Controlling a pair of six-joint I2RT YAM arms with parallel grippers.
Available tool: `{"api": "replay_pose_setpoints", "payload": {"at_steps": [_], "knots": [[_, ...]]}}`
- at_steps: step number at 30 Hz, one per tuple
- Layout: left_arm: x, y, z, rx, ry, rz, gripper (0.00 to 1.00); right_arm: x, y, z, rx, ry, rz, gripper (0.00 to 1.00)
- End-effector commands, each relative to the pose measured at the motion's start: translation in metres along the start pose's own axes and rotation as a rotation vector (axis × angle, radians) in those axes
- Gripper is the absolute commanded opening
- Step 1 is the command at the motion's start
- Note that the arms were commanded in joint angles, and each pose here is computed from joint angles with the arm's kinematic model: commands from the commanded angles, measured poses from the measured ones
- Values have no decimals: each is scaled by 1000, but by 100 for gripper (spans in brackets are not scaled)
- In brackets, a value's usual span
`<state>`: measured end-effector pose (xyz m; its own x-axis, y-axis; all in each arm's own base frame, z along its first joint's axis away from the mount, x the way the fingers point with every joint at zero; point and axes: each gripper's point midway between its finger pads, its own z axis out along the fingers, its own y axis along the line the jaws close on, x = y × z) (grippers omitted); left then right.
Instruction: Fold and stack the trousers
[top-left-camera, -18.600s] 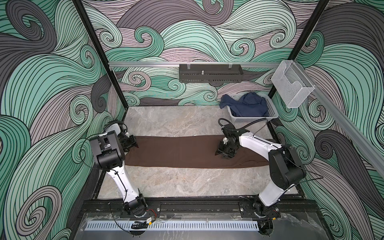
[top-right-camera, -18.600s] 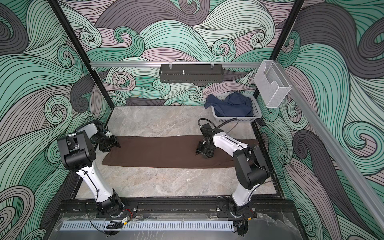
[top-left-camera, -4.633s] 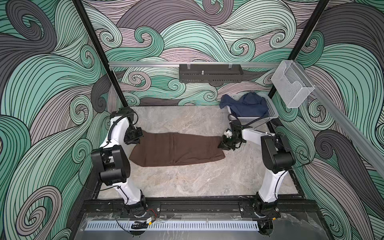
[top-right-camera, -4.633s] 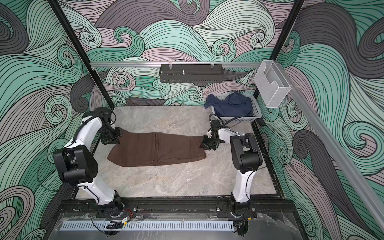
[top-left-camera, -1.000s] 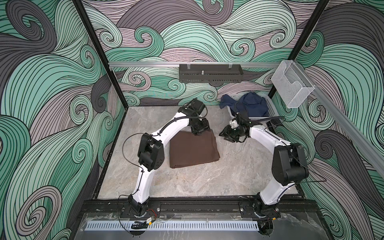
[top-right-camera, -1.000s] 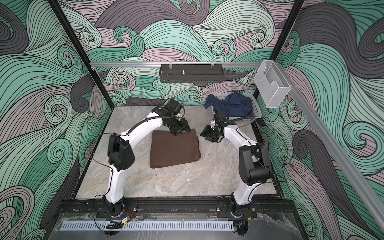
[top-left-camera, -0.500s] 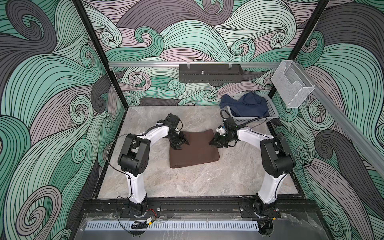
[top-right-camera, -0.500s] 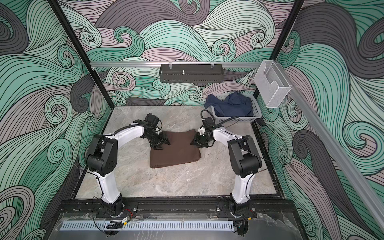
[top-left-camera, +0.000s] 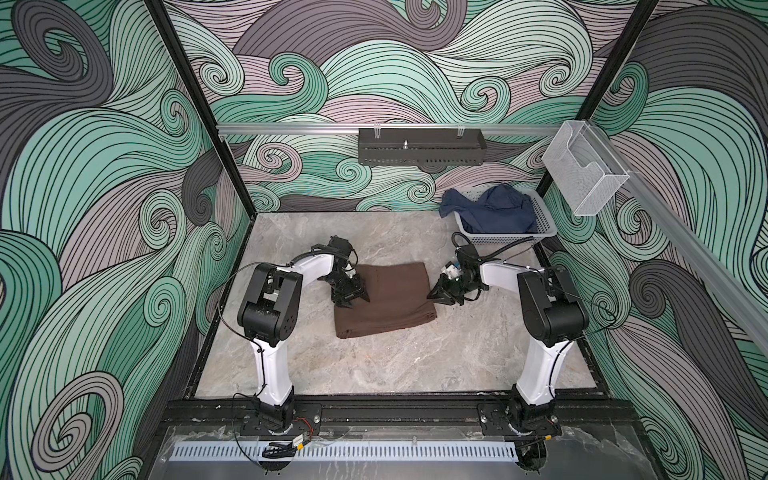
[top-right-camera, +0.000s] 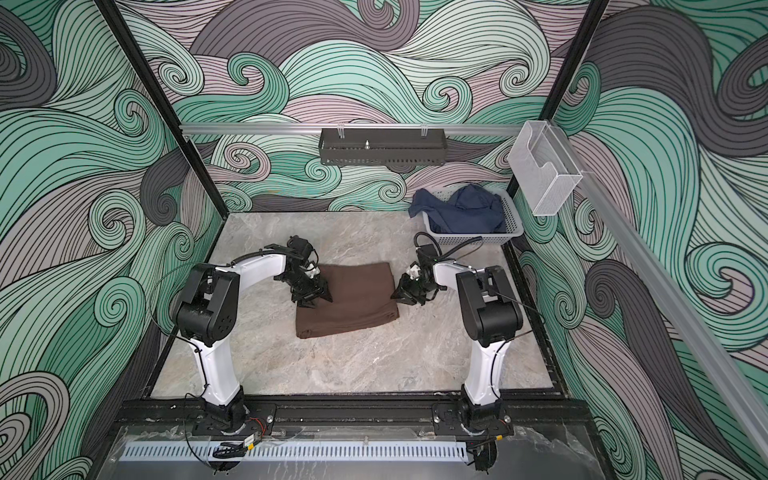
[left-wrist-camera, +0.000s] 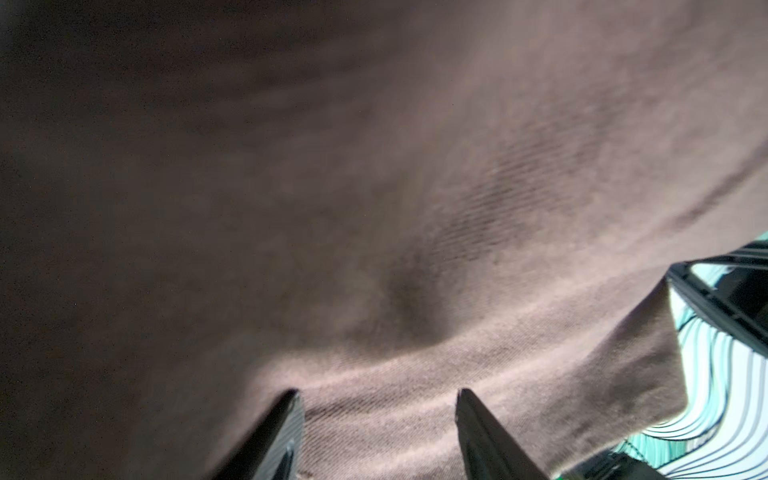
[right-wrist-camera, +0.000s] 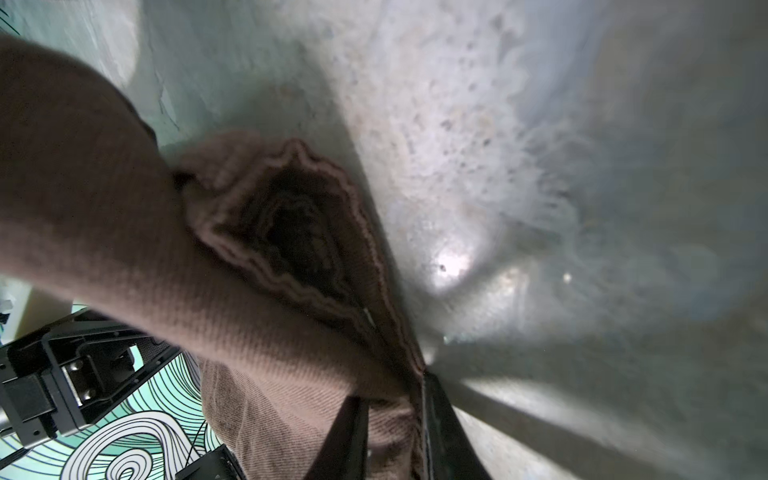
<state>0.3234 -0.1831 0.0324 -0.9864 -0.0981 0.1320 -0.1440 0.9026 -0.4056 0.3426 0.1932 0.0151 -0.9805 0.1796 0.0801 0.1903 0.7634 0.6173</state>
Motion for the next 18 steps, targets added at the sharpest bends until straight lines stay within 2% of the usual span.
{"api": "replay_pose_setpoints", "payload": {"at_steps": [1, 6, 11, 15, 18], "knots": [[12, 34, 1, -168, 63, 19, 63, 29, -25, 18, 137, 80, 17, 25], [-6, 67, -20, -351, 44, 42, 64, 39, 1, 39, 108, 101, 3, 24], [-27, 81, -48, -422, 3, 57, 65, 42, 46, 51, 51, 104, -32, 24], [-32, 68, -83, -414, -86, 65, 65, 30, 76, 29, 35, 31, -94, 25], [-31, 47, -122, -364, -205, 71, 68, 17, 98, -6, 52, -78, -185, 31]]}}
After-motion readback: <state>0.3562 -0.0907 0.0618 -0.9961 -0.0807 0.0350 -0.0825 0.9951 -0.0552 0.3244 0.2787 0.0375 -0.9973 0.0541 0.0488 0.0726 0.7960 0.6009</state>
